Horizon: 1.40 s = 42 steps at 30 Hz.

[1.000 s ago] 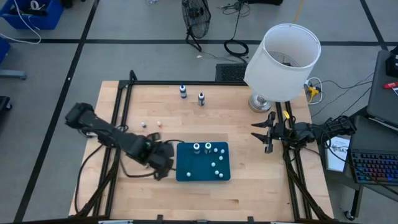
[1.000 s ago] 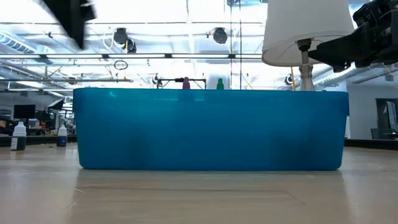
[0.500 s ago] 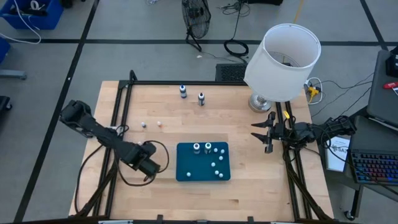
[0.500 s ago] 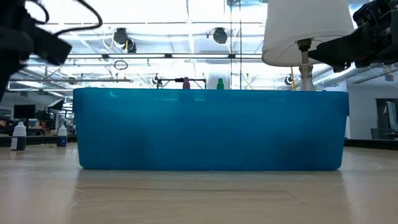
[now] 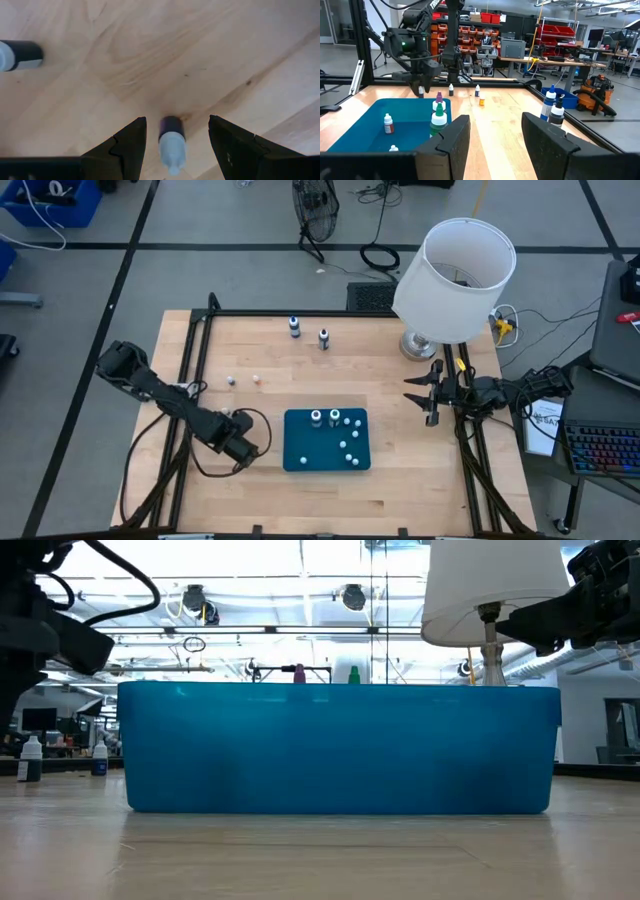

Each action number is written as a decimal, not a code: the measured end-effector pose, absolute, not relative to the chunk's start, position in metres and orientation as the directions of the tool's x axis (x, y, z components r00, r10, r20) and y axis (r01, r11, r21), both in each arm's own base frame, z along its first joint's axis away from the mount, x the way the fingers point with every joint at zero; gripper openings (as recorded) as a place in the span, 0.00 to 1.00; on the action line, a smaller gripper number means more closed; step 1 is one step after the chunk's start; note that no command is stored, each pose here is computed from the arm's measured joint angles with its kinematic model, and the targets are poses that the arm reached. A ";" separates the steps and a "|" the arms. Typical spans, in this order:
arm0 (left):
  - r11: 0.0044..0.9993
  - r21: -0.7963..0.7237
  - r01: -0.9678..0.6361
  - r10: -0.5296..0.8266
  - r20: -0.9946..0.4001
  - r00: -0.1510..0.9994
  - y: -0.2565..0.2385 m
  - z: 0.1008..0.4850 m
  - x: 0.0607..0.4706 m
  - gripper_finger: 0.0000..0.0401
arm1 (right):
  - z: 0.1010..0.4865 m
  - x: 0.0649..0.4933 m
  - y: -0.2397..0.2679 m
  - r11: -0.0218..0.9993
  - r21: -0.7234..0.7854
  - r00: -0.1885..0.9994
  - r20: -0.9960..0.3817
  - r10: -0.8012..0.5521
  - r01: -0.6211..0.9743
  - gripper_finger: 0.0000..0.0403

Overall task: Pick & Place food coloring
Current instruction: Put the bottom small purple food coloring bottle into the blue bin

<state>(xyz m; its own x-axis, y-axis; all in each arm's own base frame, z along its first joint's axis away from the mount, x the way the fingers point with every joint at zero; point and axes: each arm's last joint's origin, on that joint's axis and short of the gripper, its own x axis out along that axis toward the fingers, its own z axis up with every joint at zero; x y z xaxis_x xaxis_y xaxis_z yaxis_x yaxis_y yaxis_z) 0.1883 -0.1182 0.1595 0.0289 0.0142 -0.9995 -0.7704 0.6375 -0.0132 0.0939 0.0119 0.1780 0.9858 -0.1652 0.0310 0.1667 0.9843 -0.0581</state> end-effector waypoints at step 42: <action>0.699 -0.019 -0.714 -0.009 -1.000 0.018 -0.125 0.160 0.185 0.16 | 0.178 0.094 0.012 0.984 -0.058 0.986 0.031 -0.165 0.167 0.41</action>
